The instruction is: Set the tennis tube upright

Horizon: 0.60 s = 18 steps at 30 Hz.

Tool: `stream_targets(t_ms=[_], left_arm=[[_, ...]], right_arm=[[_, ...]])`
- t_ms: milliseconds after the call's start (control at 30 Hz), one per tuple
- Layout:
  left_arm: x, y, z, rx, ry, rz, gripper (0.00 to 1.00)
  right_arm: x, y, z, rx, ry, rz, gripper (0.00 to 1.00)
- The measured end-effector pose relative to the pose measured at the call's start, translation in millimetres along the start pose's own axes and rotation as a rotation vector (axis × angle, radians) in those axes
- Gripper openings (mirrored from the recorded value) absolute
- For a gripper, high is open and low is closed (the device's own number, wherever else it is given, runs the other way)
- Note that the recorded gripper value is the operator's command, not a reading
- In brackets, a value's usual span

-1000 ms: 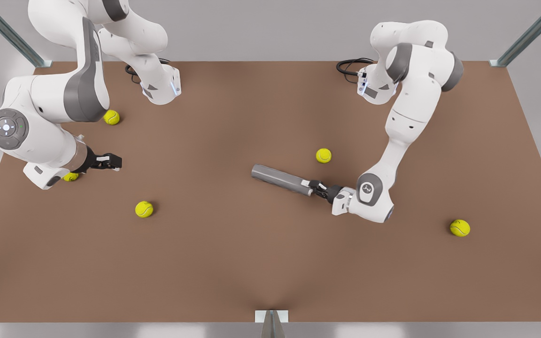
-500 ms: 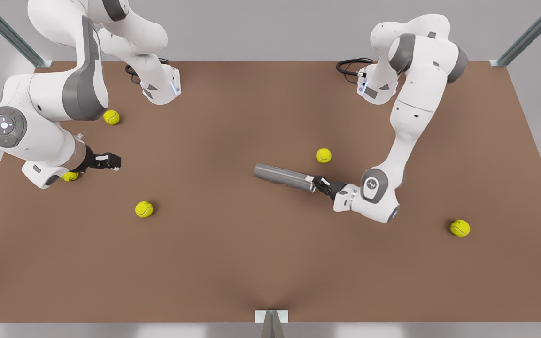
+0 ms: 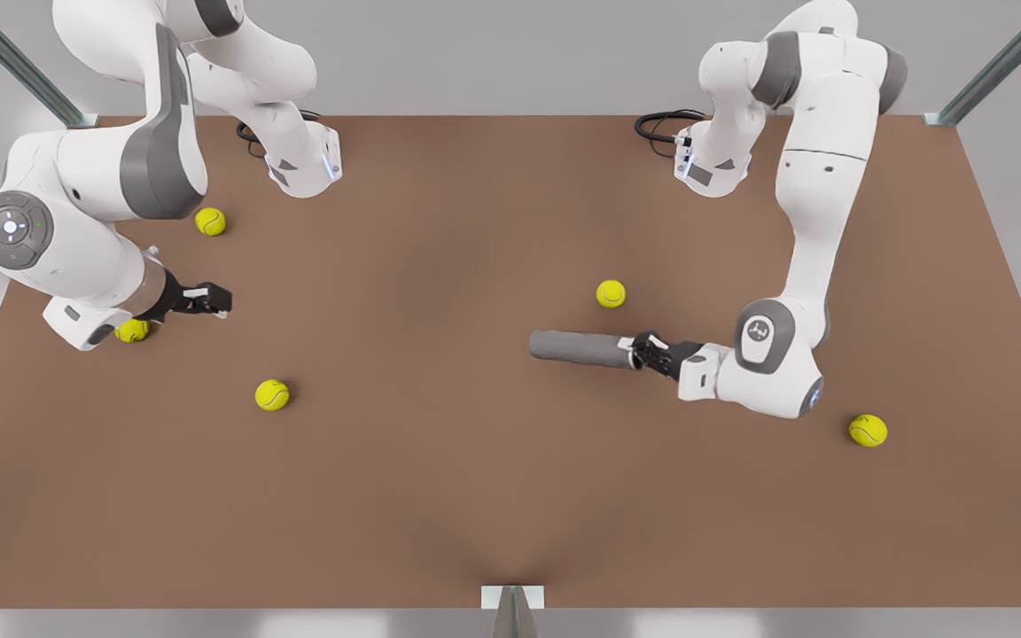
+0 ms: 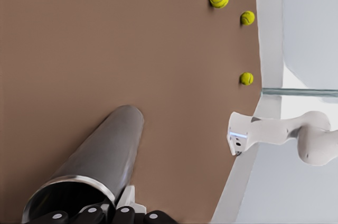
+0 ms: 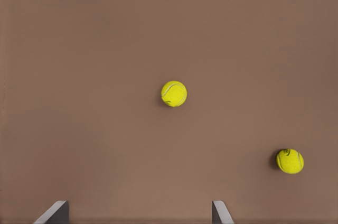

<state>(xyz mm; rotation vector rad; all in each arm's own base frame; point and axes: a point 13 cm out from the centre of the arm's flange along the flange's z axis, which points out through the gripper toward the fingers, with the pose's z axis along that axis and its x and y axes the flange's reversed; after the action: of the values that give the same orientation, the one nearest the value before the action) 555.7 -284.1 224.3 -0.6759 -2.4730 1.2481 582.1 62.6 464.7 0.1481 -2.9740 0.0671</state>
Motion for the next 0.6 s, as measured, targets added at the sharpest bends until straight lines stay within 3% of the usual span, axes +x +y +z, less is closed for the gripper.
stream_targets(t_ms=[600], left_arm=[[20.1, 17.8, -124.6, -0.345, 0.067, 0.061, 0.21]], right_arm=[[0.7, 0.8, 0.0, -0.001, 0.003, -0.002, 1.00]])
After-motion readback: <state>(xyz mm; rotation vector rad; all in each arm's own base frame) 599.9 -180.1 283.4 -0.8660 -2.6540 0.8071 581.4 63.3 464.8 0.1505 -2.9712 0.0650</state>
